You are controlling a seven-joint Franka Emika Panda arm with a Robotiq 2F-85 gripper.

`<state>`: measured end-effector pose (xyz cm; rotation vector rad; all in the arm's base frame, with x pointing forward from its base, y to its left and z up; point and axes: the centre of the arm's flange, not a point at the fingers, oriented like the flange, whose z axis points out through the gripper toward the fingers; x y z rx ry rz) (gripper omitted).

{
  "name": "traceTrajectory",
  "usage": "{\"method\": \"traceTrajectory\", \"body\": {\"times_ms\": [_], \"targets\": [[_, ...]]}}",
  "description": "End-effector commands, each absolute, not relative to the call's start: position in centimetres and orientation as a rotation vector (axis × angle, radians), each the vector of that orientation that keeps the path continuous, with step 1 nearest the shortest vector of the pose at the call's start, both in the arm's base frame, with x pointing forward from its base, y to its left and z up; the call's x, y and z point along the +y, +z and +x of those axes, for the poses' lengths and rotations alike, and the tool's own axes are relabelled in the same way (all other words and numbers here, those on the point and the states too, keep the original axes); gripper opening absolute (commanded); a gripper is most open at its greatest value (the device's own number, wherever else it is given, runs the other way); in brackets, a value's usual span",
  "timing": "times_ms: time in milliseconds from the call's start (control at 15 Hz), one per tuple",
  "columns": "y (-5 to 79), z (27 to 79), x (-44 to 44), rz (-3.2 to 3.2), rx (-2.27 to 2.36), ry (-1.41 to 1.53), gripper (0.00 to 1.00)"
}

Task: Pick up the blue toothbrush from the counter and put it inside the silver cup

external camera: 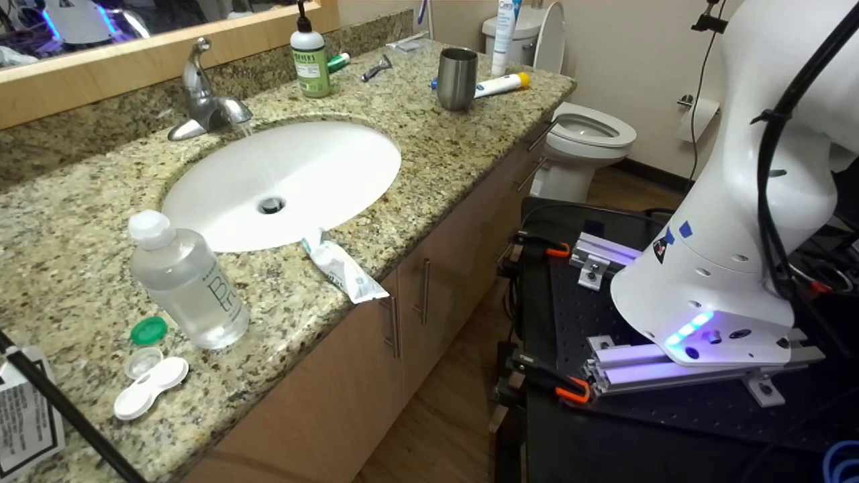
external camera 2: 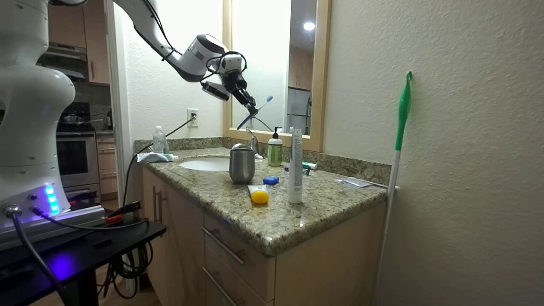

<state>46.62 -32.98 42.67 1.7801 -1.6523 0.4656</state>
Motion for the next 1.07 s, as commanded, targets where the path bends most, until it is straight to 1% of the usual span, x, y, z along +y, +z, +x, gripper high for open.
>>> {"method": "traceTrajectory", "body": {"times_ms": [0,333,400,667,733,1000], "targets": [[43.0,40.2,-29.2,1.537,-1.635,0.501,0.02],[40.0,36.6,-26.1,1.167,-1.581,0.486,0.02],[41.1,39.4,-28.3,1.221,-1.581,0.512,0.09],[39.9,38.1,-26.8,1.167,-1.567,0.501,0.09],[39.9,38.0,-26.9,1.165,-1.568,0.5,0.02],[37.8,38.4,-29.0,0.995,-1.491,0.561,0.02]]}}
